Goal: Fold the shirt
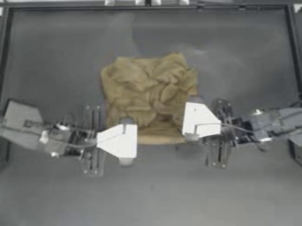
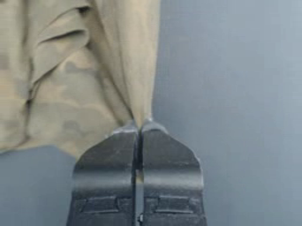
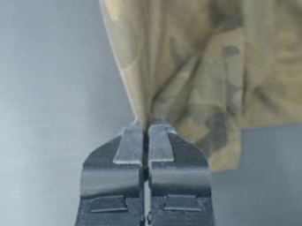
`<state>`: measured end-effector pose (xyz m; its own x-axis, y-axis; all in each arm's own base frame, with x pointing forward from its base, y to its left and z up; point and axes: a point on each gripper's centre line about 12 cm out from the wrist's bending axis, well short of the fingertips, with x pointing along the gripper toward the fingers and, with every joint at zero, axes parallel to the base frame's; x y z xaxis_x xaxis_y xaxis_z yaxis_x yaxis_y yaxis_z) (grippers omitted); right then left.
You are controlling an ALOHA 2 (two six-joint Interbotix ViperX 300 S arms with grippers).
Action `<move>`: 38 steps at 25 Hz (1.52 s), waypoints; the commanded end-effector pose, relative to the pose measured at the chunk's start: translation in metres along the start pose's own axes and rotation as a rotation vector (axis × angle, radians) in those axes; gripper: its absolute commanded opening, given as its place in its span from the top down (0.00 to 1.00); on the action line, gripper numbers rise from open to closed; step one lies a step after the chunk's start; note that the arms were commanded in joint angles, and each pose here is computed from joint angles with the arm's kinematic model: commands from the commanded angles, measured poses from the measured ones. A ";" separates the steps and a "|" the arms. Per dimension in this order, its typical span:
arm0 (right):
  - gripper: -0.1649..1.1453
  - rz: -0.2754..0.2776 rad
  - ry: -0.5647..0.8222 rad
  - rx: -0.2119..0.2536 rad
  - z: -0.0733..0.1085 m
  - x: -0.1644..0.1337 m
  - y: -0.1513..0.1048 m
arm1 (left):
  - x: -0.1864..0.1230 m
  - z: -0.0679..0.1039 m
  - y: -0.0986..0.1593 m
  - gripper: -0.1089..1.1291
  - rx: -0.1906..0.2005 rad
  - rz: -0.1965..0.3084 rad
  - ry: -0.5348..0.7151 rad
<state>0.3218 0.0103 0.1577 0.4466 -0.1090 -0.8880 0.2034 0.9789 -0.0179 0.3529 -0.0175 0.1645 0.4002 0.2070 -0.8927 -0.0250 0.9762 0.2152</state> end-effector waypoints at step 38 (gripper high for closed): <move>0.82 -0.147 -0.137 0.275 0.040 -0.042 -0.043 | -0.054 -0.005 0.066 0.89 -0.234 0.137 -0.112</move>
<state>0.3290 -0.0282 0.2037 0.4709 -0.2814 -0.8361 0.4852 0.8741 -0.0209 0.3280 0.0298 0.2072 0.4286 0.3382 -0.8378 -0.2666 0.9333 0.2404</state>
